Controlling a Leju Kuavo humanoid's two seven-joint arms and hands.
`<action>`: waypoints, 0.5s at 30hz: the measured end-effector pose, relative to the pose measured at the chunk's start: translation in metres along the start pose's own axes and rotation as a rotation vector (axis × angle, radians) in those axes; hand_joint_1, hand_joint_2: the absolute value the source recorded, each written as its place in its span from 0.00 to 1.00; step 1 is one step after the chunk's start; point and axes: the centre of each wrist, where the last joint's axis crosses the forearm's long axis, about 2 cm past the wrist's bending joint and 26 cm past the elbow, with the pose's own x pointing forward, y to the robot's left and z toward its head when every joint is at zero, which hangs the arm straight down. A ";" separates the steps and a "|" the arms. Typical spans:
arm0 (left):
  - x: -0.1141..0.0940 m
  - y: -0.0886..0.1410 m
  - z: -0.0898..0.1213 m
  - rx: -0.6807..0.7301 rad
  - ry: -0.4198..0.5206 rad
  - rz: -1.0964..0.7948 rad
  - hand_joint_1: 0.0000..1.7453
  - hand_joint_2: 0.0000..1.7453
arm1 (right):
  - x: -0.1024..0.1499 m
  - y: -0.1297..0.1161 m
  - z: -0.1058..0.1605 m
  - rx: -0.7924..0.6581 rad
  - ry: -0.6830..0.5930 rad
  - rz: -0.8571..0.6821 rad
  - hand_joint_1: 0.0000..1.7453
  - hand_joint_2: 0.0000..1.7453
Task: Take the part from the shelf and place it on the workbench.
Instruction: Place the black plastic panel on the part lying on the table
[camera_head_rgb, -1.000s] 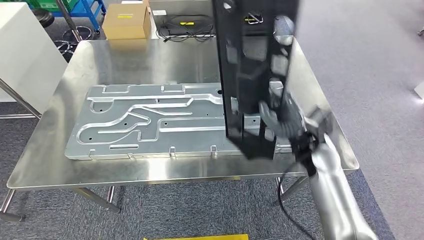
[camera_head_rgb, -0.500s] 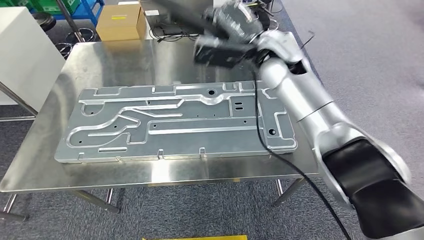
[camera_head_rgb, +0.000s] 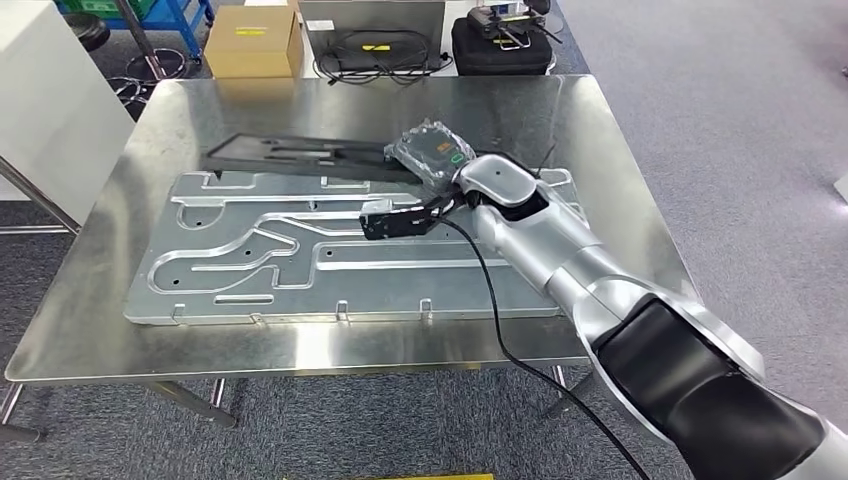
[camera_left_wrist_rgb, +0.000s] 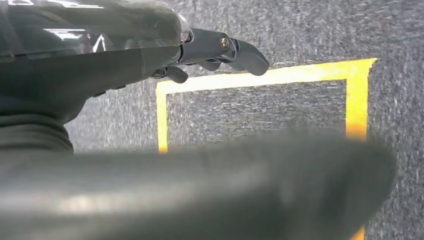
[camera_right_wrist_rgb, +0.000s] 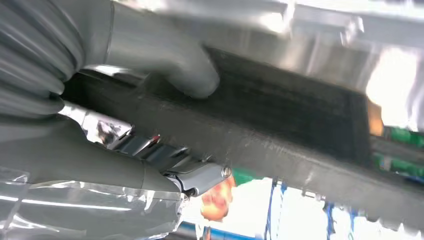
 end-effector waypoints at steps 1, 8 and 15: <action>-0.001 0.000 0.000 0.005 0.001 0.001 0.00 0.75 | 0.003 0.006 0.001 0.010 0.001 -0.001 0.00 0.00; -0.007 0.001 0.001 0.030 -0.004 0.021 0.00 0.00 | 0.009 0.021 0.001 0.062 0.018 -0.008 0.00 0.00; -0.008 0.002 0.001 0.033 -0.006 0.032 0.00 0.00 | 0.011 0.027 0.001 0.100 0.025 -0.018 0.00 0.00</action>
